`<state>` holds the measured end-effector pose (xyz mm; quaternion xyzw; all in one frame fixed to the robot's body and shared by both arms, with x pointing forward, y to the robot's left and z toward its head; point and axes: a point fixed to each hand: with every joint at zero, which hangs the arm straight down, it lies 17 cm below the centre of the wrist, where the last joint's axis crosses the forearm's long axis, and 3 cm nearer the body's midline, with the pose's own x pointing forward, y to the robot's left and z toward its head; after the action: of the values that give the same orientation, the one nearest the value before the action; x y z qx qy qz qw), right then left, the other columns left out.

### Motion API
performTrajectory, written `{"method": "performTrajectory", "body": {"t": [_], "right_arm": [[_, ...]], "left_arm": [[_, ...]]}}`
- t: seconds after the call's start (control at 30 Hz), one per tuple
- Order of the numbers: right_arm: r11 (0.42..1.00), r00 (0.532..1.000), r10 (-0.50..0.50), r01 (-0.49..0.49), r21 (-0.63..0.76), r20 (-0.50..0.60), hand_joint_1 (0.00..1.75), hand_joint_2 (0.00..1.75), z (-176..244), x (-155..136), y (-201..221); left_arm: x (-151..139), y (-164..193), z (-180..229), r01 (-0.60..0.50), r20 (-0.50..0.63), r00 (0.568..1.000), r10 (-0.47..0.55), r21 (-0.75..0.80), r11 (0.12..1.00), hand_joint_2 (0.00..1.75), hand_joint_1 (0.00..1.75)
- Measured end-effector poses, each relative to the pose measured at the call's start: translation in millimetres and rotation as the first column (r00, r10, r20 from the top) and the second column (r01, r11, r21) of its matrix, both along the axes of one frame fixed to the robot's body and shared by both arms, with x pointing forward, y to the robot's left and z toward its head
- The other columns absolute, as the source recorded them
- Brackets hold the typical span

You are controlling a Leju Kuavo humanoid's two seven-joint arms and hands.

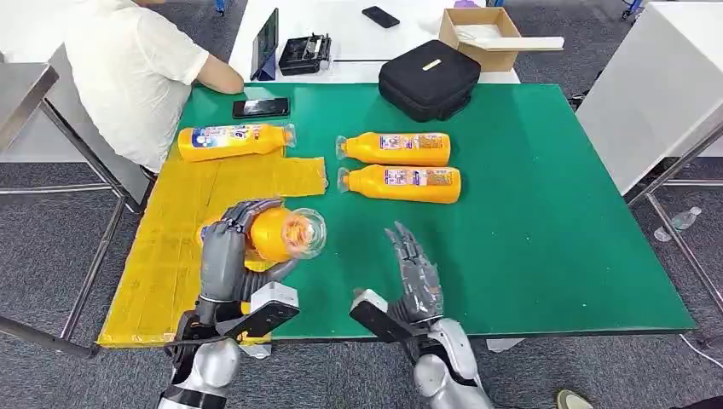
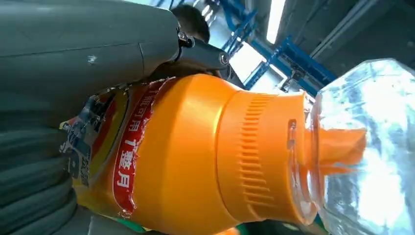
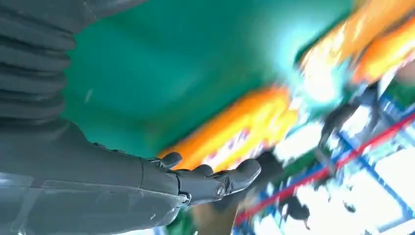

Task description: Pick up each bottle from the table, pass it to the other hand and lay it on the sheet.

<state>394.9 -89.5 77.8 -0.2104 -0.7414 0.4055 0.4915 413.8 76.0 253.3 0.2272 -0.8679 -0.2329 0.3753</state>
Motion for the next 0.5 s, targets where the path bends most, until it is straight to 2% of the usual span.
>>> {"method": "performTrajectory", "body": {"t": [0.3,0.5], "right_arm": [[0.994,0.992,-0.111,0.112,-0.017,0.061,0.0,0.0,15,12,-43],[0.995,0.992,-0.1,0.1,0.014,0.074,0.0,0.0,19,14,-51]], "left_arm": [[4,6,-11,-0.05,0.006,0.999,0.05,0.092,0.995,1.75,1.75],[21,6,-60,-0.082,-0.071,0.992,0.109,0.305,0.949,1.75,1.75]]}}
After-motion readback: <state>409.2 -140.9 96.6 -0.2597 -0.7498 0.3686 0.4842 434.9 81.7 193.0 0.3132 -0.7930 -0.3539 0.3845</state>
